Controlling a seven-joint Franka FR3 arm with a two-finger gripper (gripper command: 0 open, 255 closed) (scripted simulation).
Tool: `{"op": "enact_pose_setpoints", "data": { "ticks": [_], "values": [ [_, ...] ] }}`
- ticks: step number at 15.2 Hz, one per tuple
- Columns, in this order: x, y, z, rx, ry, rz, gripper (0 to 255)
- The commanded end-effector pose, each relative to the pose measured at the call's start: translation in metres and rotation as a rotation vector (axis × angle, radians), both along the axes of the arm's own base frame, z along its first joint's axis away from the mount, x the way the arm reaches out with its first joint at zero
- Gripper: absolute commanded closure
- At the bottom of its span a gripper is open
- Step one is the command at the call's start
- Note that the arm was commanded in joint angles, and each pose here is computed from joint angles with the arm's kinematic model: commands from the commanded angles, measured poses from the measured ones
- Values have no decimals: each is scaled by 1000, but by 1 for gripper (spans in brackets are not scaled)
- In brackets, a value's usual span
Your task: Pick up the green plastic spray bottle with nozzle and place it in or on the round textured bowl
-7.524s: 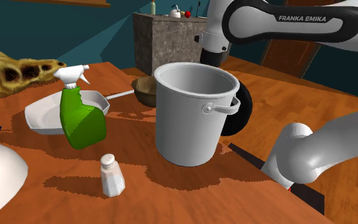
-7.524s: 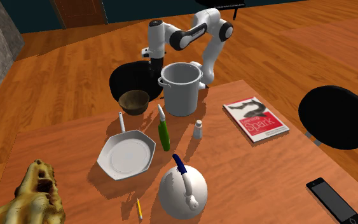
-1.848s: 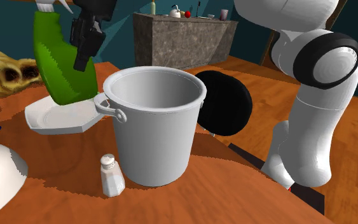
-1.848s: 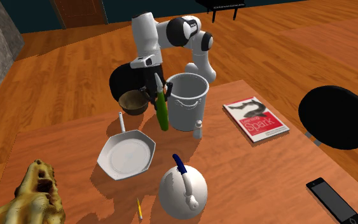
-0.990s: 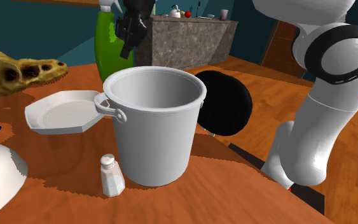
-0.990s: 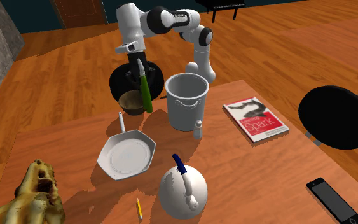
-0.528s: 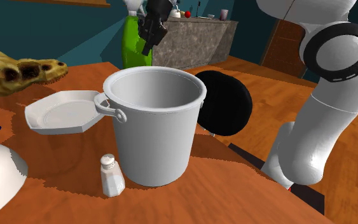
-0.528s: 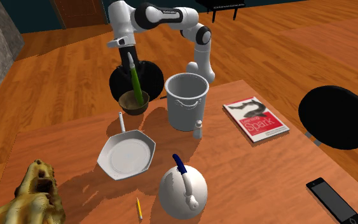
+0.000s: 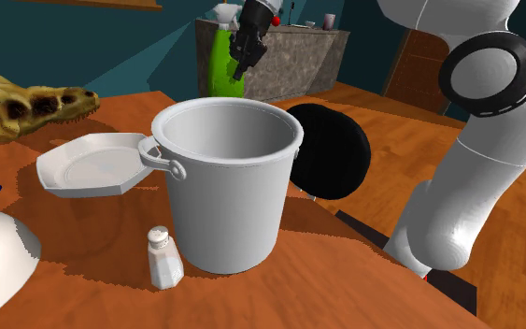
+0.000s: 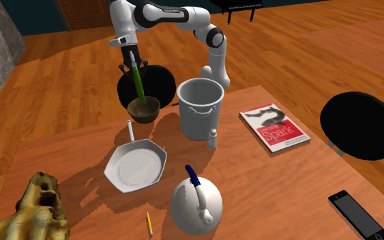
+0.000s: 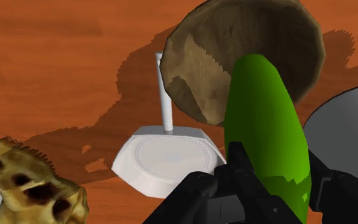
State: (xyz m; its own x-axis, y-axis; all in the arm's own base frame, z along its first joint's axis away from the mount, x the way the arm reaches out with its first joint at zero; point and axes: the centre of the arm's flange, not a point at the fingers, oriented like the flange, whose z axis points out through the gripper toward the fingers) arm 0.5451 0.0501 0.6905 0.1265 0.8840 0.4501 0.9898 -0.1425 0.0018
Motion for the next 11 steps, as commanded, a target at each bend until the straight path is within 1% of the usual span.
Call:
{"op": "enact_pose_setpoints", "data": {
  "ticks": [1,5,6,11],
  "values": [
    [0,-3,-10,0,-1,1,255],
    [0,-3,-32,0,-1,1,255],
    [0,-3,-41,0,-1,1,255],
    [0,-3,-41,0,-1,1,255]
  ]
}}
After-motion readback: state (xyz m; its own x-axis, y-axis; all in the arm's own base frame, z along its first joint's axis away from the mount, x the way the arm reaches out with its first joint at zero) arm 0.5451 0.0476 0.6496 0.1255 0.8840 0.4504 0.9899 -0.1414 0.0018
